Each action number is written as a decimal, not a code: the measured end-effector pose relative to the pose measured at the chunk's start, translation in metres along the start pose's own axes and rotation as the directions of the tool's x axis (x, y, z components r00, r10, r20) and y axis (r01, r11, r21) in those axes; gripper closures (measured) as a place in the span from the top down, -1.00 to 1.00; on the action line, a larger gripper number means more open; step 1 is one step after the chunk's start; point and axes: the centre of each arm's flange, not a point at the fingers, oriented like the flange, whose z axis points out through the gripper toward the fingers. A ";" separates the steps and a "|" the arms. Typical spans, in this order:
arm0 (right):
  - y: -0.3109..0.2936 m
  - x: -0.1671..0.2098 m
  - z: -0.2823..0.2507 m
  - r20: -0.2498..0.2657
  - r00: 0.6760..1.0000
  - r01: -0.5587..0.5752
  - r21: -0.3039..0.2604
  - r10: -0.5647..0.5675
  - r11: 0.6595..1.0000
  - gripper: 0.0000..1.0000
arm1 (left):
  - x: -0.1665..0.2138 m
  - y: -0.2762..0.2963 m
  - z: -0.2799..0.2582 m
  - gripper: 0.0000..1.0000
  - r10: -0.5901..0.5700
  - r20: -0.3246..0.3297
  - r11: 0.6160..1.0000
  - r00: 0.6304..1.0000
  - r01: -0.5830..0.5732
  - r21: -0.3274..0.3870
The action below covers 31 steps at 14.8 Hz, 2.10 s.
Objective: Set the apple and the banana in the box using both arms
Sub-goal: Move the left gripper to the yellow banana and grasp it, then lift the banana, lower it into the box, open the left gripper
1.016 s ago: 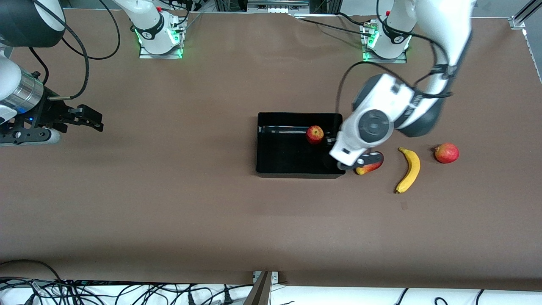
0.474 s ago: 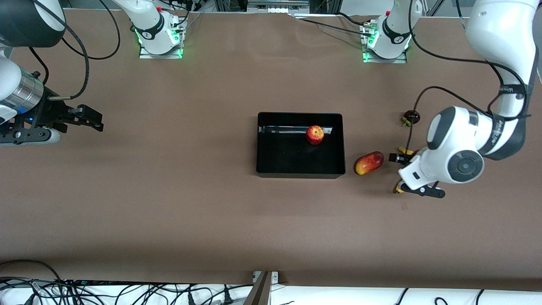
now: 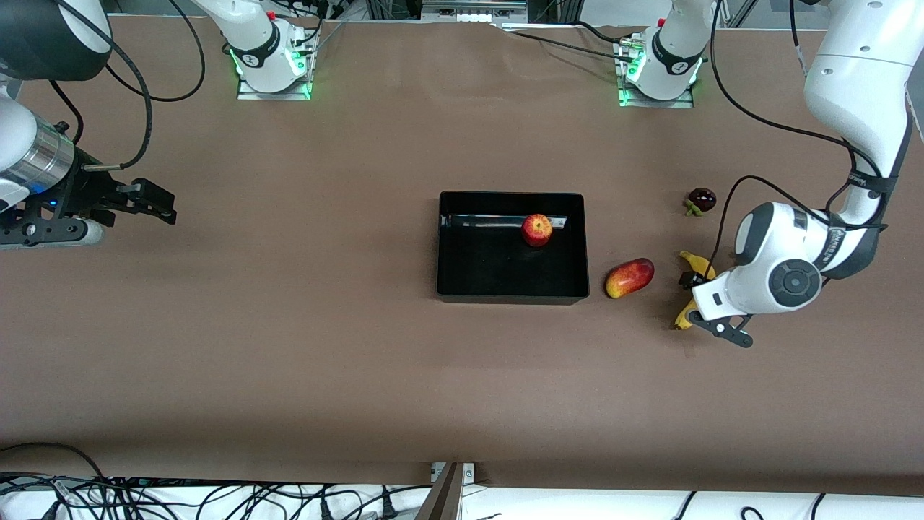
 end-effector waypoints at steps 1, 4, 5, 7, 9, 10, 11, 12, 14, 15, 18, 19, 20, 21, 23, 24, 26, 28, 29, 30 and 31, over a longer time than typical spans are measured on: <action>0.000 0.000 0.000 0.000 1.000 0.000 0.000 0.000 1.000 1.00 | -0.001 0.002 0.005 0.67 0.008 -0.005 1.000 1.000 -0.008 0.005; 0.000 0.000 0.000 0.000 1.000 0.000 0.000 0.000 1.000 1.00 | -0.004 -0.003 0.014 0.03 0.020 -0.017 1.000 1.000 -0.019 0.017; 0.000 0.000 0.000 0.000 1.000 0.000 0.000 0.000 1.000 1.00 | -0.005 -0.005 0.015 -0.15 0.024 -0.017 1.000 1.000 -0.024 0.018; 0.000 0.000 0.000 0.000 1.000 0.000 0.000 0.000 1.000 1.00 | -0.004 -0.005 0.014 -0.33 0.036 -0.019 0.999 0.999 -0.036 0.019; 0.000 0.000 0.000 0.000 1.000 0.000 0.000 0.000 1.000 1.00 | -0.004 -0.004 0.008 -0.33 0.037 -0.018 0.999 0.999 -0.037 0.020; 0.000 0.000 0.000 0.000 1.000 0.000 0.000 0.000 1.000 1.00 | -0.003 -0.002 -0.001 -0.33 0.041 -0.007 0.999 0.999 -0.041 0.019; 0.000 0.000 0.000 0.000 1.000 0.000 0.000 0.000 1.000 1.00 | 0.000 0.006 -0.021 -0.33 0.048 0.005 0.999 0.999 -0.048 0.012; 0.000 0.000 0.000 0.000 1.000 0.000 0.000 0.000 1.000 1.00 | 0.004 0.018 -0.047 -0.33 0.053 0.017 0.999 0.998 -0.052 -0.005; 0.000 0.000 0.000 0.000 1.000 0.000 0.000 0.000 1.000 1.00 | 0.013 0.049 -0.111 -0.33 0.047 0.031 0.997 0.998 -0.045 -0.055; 0.000 0.000 0.000 0.000 1.000 0.000 0.000 0.000 1.000 1.00 | 0.016 0.065 -0.139 -0.33 0.029 0.026 0.996 0.999 -0.027 -0.084; 0.000 0.000 0.000 0.000 1.000 0.000 0.000 0.000 1.000 1.00 | 0.032 0.124 -0.178 -0.33 -0.092 0.017 0.978 0.996 0.093 -0.186; 0.000 0.000 0.000 0.000 1.000 0.000 0.000 0.000 1.000 1.00 | 0.040 0.151 -0.181 -0.33 -0.147 0.030 0.968 0.989 0.150 -0.202; 0.000 0.000 0.000 0.000 1.000 0.000 0.000 0.000 1.000 1.00 | 0.048 0.184 -0.183 -0.33 -0.197 0.045 0.958 0.979 0.202 -0.203; 0.000 0.000 0.000 0.000 1.000 0.001 0.000 -0.001 1.000 1.00 | 0.058 0.223 -0.183 -0.33 -0.239 0.056 0.948 0.969 0.245 -0.201; 0.000 0.000 0.000 0.000 1.000 0.001 0.000 -0.001 1.000 1.00 | 0.078 0.306 -0.179 -0.33 -0.327 0.046 0.921 0.944 0.330 -0.206; 0.000 0.000 0.000 0.000 1.000 0.001 0.000 -0.001 1.000 1.00 | 0.088 0.340 -0.173 -0.33 -0.381 0.026 0.898 0.924 0.376 -0.228; -0.001 0.000 0.000 0.000 1.000 0.001 0.000 -0.001 1.000 1.00 | 0.103 0.384 -0.153 -0.33 -0.452 -0.002 0.856 0.892 0.433 -0.281; -0.001 0.000 0.000 0.000 1.000 0.001 0.000 -0.001 1.000 1.00 | 0.114 0.400 -0.123 -0.33 -0.475 -0.001 0.841 0.880 0.454 -0.294; -0.001 0.000 0.000 0.000 1.000 0.001 0.000 -0.001 1.000 1.00 | 0.118 0.403 -0.106 -0.33 -0.477 0.003 0.840 0.879 0.458 -0.290; -0.001 0.000 0.000 0.000 1.000 0.001 0.000 -0.001 1.000 1.00 | 0.120 0.407 -0.094 -0.33 -0.474 0.013 0.842 0.880 0.458 -0.285; -0.001 0.000 0.000 0.000 1.000 0.001 0.000 -0.001 1.000 1.00 | 0.121 0.410 -0.083 -0.33 -0.472 0.020 0.845 0.881 0.459 -0.276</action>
